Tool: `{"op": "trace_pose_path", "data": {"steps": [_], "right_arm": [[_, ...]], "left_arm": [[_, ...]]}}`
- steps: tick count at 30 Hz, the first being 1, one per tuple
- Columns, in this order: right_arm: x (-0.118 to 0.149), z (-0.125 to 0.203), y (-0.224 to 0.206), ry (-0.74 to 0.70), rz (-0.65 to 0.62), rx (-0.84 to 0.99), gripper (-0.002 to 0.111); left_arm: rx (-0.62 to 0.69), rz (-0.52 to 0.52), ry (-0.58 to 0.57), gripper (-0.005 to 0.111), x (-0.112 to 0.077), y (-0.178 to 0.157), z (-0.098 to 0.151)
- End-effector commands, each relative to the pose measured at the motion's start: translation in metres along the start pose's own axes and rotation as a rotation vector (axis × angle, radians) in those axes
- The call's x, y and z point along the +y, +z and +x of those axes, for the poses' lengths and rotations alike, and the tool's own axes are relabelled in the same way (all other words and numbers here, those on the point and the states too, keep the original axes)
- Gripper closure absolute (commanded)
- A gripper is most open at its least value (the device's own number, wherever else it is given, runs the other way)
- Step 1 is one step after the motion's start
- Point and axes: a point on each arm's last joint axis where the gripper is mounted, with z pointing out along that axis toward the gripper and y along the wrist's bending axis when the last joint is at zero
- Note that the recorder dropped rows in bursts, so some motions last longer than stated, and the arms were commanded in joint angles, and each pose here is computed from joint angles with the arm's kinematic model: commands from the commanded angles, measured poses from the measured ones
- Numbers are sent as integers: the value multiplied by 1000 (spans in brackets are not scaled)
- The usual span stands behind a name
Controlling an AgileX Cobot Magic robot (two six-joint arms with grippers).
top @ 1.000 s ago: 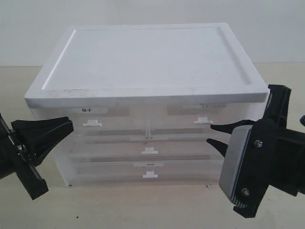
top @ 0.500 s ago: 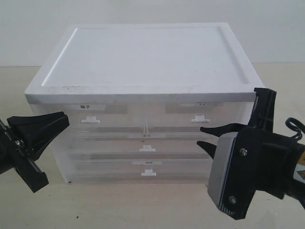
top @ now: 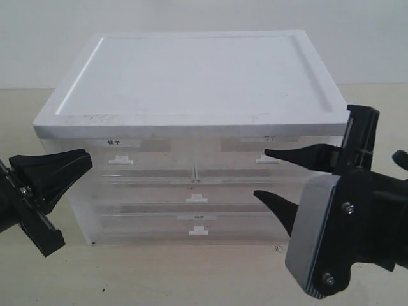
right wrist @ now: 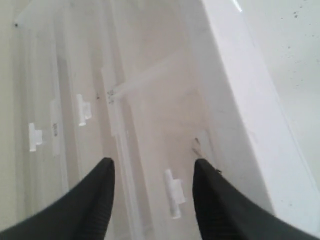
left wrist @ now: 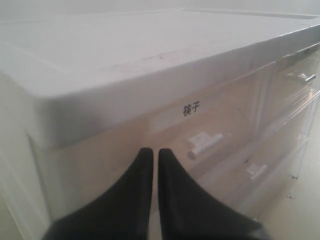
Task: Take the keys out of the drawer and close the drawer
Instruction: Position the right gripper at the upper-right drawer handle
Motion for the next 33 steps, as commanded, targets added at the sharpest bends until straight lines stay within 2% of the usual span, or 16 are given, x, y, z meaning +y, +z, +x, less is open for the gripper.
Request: {"op": "trace_pose_path", "data": {"steps": [1, 3, 7, 13, 33], "right_arm": [[-6, 2, -4, 14, 39, 33, 71], [-3, 4, 0, 9, 23, 57, 75], [5, 10, 11, -34, -17, 90, 75], [2, 16, 21, -30, 75, 130, 75], [-4, 13, 21, -63, 139, 105, 75]], "left_arm": [[-14, -14, -5, 102, 1, 0, -1], [-14, -14, -5, 102, 1, 0, -1], [-13, -6, -2, 102, 1, 0, -1], [-10, 6, 2, 102, -1, 0, -1], [-10, 10, 4, 102, -1, 0, -1]]}}
